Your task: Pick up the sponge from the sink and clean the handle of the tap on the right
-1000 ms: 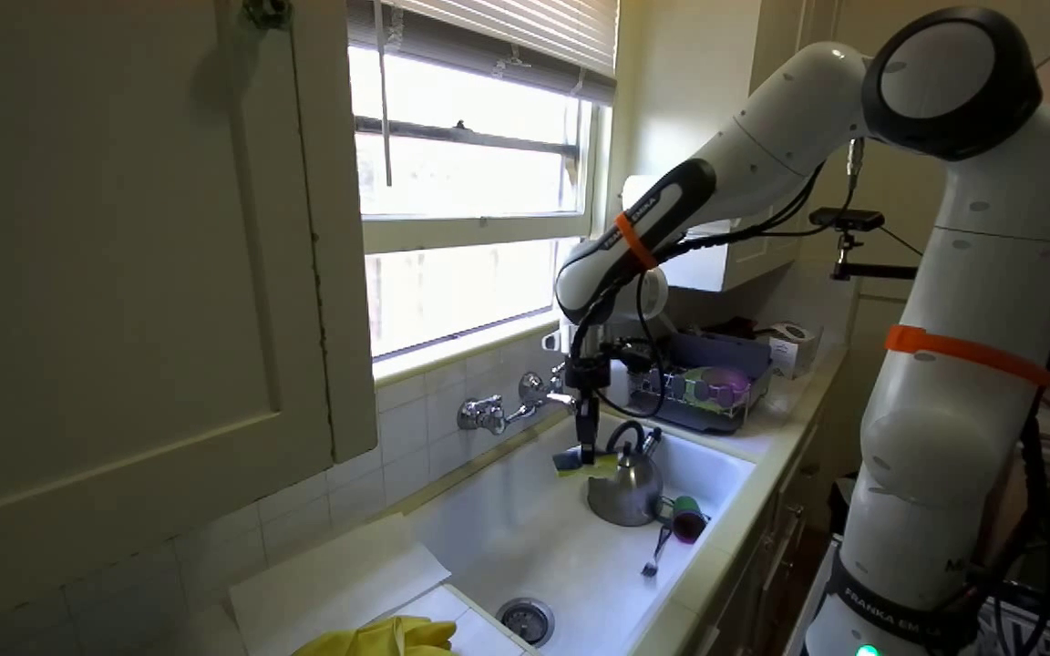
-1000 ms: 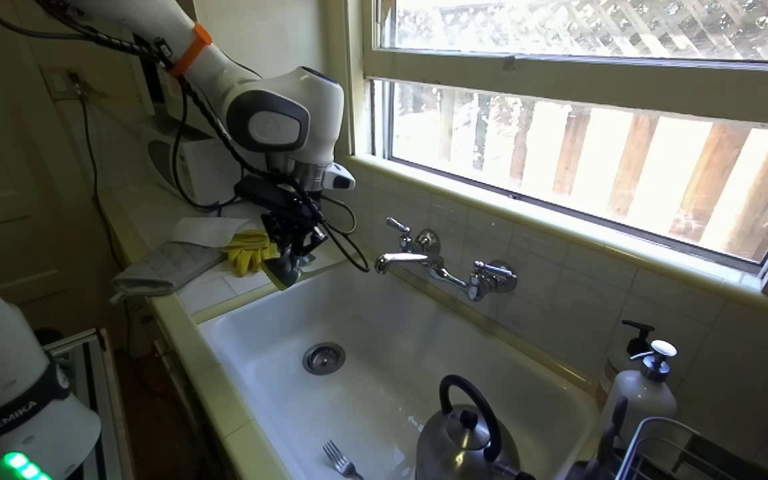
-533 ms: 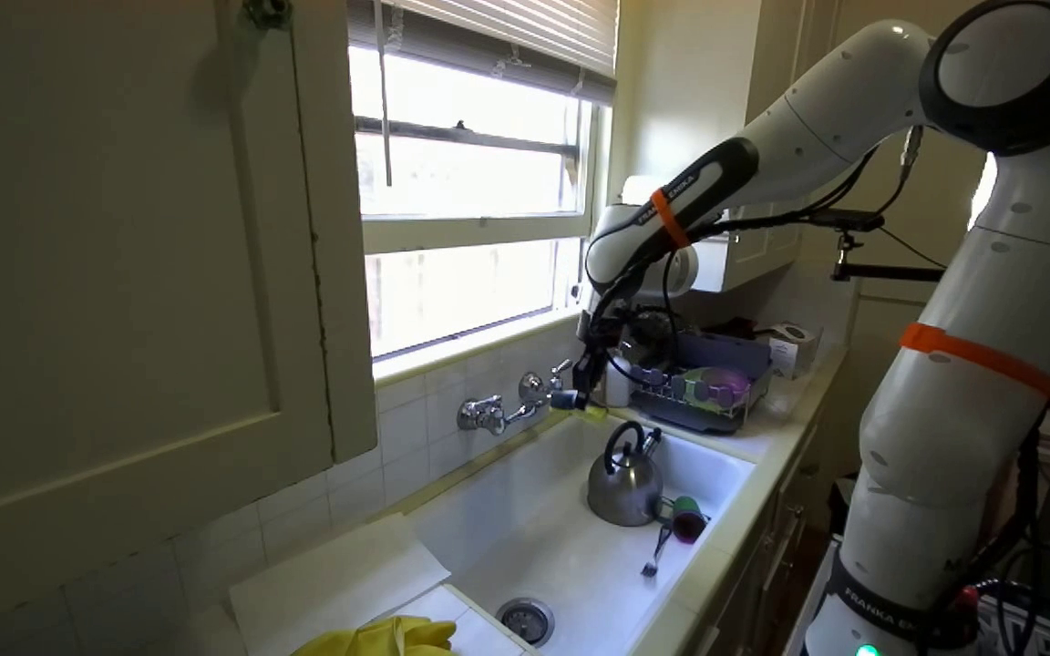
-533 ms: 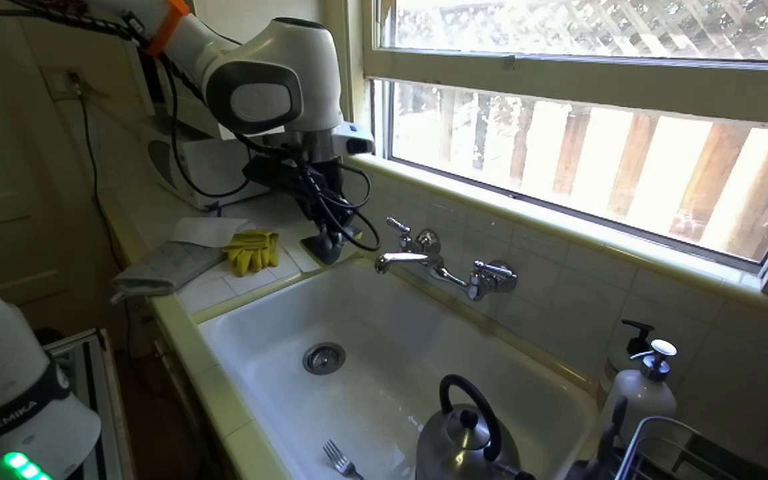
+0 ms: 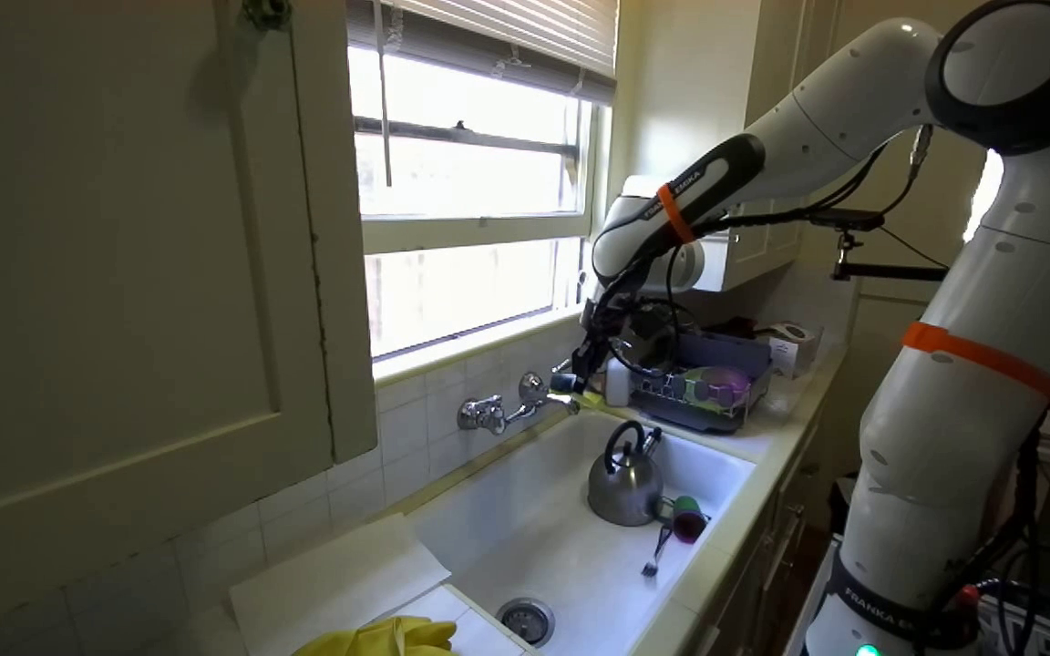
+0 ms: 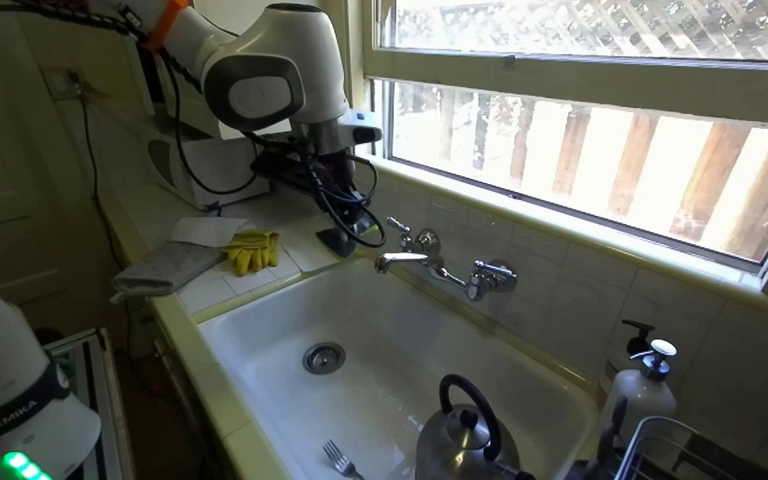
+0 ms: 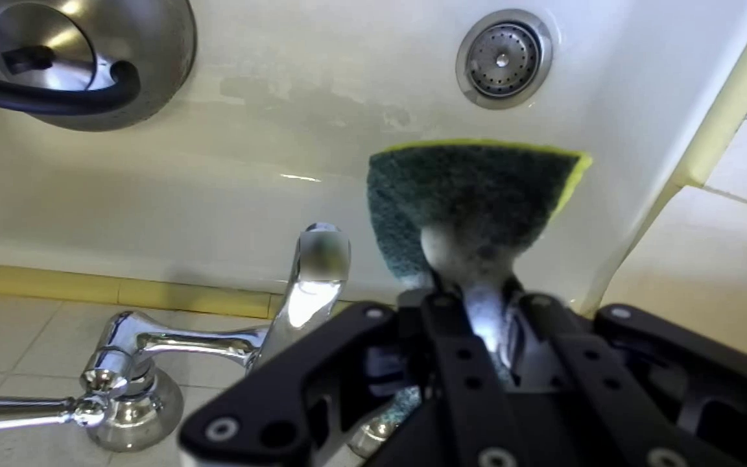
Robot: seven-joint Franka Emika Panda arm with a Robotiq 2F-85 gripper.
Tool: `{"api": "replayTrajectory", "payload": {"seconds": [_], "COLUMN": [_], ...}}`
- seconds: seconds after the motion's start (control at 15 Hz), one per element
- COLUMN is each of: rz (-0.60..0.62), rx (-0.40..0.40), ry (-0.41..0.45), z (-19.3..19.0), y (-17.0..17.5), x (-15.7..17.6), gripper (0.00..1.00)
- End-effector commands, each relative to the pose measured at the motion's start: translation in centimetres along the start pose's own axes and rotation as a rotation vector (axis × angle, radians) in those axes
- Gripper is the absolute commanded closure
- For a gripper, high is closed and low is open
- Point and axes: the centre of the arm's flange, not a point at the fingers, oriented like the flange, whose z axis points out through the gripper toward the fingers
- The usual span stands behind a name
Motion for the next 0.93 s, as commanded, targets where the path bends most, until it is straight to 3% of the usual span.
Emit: {"api": "replayTrajectory", "payload": {"seconds": [0.0, 0.07, 0.53, 0.87], "rz": [0.0, 0.0, 0.172, 0.194], "rx": [0.0, 0.0, -0.122, -0.161], "ry": [0.0, 0.0, 0.036, 0.053], "z": [0.0, 0.0, -2.7, -2.4], "y": [0.0, 0.0, 6.4, 11.0], "x": [0.0, 0.0, 1.3, 3.1], "gripper": [0.85, 0.96, 0.96, 0.96]}}
